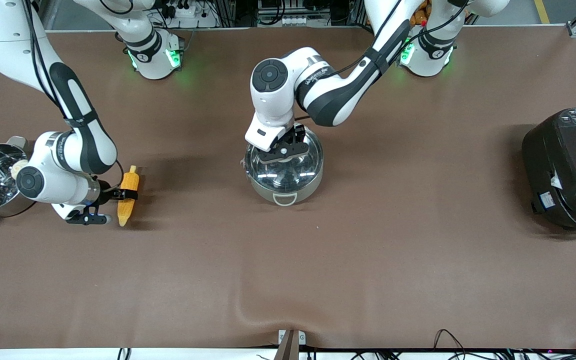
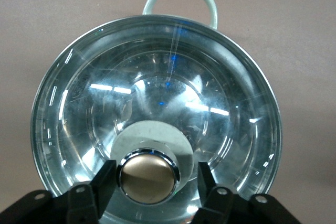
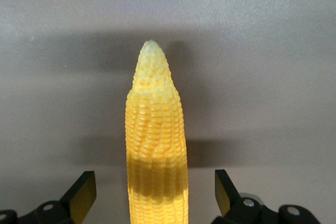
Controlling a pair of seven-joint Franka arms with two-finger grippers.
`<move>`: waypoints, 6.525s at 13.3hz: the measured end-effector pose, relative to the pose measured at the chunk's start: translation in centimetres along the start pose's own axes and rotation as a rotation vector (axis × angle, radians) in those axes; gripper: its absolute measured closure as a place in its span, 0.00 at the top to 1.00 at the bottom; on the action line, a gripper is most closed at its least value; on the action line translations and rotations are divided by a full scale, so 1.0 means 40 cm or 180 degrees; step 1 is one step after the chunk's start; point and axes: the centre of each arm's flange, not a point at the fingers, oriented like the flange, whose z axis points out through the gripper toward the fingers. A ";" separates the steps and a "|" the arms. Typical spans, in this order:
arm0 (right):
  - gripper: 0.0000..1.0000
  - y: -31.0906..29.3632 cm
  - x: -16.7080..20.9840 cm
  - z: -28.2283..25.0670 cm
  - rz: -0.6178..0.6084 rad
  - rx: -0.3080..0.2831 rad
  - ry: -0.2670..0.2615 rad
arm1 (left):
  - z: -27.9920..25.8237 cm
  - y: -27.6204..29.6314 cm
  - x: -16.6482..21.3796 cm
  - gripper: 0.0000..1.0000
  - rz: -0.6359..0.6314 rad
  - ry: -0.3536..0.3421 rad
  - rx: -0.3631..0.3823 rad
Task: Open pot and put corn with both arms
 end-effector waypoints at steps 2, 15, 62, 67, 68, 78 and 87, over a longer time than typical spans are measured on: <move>1.00 0.001 -0.001 0.023 0.0000 -0.0006 0.0026 | -0.002 -0.001 0.004 0.68 -0.0009 0.0007 -0.0002; 0.37 -0.030 -0.002 -0.015 -0.0253 -0.0089 0.0050 | 0.016 -0.011 0.013 0.56 -0.0031 -0.0009 0.0062; 0.35 -1.425 -0.365 -0.149 -0.2496 -0.1021 0.0399 | -0.148 -1.111 0.538 1.00 -0.0140 0.0308 0.0040; 0.35 -1.428 -0.367 -0.126 -0.2446 -0.1037 0.0372 | -0.524 -1.102 0.572 1.00 -0.0201 0.0541 0.0001; 0.35 -1.429 -0.368 -0.122 -0.2441 -0.1040 0.0369 | -0.556 -1.102 0.566 1.00 -0.0179 0.0510 0.0018; 1.00 -1.382 -0.339 -0.265 -0.1730 -0.1078 0.0420 | -0.668 -1.128 0.535 1.00 0.0407 0.0282 0.0146; 1.00 -0.593 -0.046 -0.708 -0.0012 -0.0607 0.0070 | -0.662 -1.167 0.531 1.00 0.0822 0.0060 0.0085</move>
